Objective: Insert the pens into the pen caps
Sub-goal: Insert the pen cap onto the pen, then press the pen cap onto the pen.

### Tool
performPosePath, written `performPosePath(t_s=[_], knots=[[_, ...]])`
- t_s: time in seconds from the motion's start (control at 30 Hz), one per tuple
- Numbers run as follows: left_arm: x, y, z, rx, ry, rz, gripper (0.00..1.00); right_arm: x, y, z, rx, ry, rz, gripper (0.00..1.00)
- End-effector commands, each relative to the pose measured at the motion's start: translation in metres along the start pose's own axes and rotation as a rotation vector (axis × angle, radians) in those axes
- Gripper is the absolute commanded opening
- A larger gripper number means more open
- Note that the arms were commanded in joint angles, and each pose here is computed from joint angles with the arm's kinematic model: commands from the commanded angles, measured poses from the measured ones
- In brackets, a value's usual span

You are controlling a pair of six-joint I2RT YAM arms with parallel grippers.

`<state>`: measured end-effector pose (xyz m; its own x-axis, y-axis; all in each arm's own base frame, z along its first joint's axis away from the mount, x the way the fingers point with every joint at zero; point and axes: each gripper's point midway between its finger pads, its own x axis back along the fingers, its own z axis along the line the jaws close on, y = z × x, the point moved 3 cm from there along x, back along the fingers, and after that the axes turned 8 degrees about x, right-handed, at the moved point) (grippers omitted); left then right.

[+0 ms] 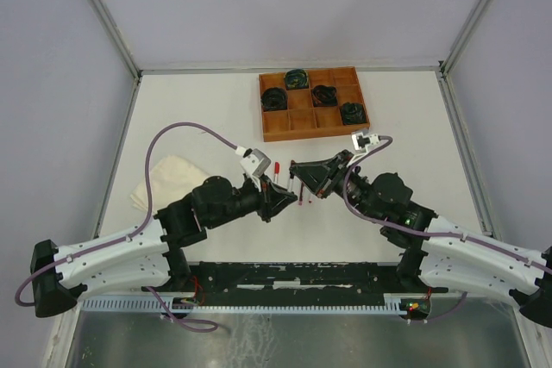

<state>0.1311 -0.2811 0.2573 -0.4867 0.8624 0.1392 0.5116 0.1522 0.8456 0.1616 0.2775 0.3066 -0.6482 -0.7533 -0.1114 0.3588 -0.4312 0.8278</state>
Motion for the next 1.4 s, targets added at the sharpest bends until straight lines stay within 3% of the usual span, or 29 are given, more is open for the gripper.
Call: performPosePath(t_s=[0.0, 0.13, 0.37, 0.83, 1.13, 1.37], knots=[[0.007, 0.060, -0.028, 0.051, -0.084, -0.245, 0.03, 0.012, -0.043, 0.003, 0.046, 0.052, 0.236, 0.00], [0.008, 0.062, -0.027, 0.055, -0.078, -0.256, 0.03, 0.016, -0.045, 0.002, 0.073, 0.049, 0.263, 0.04], [0.007, 0.059, -0.027, 0.055, -0.078, -0.246, 0.03, 0.015, -0.039, 0.010, 0.060, 0.083, 0.243, 0.21], [0.005, 0.054, -0.023, 0.062, -0.068, -0.228, 0.03, 0.025, -0.012, 0.016, 0.110, 0.083, 0.185, 0.37], [0.003, 0.048, -0.024, 0.059, -0.078, -0.201, 0.03, 0.033, 0.033, 0.009, 0.147, -0.043, 0.049, 0.54], [0.000, 0.044, -0.026, 0.055, -0.093, -0.179, 0.03, 0.025, 0.068, 0.015, 0.140, -0.115, -0.042, 0.59]])
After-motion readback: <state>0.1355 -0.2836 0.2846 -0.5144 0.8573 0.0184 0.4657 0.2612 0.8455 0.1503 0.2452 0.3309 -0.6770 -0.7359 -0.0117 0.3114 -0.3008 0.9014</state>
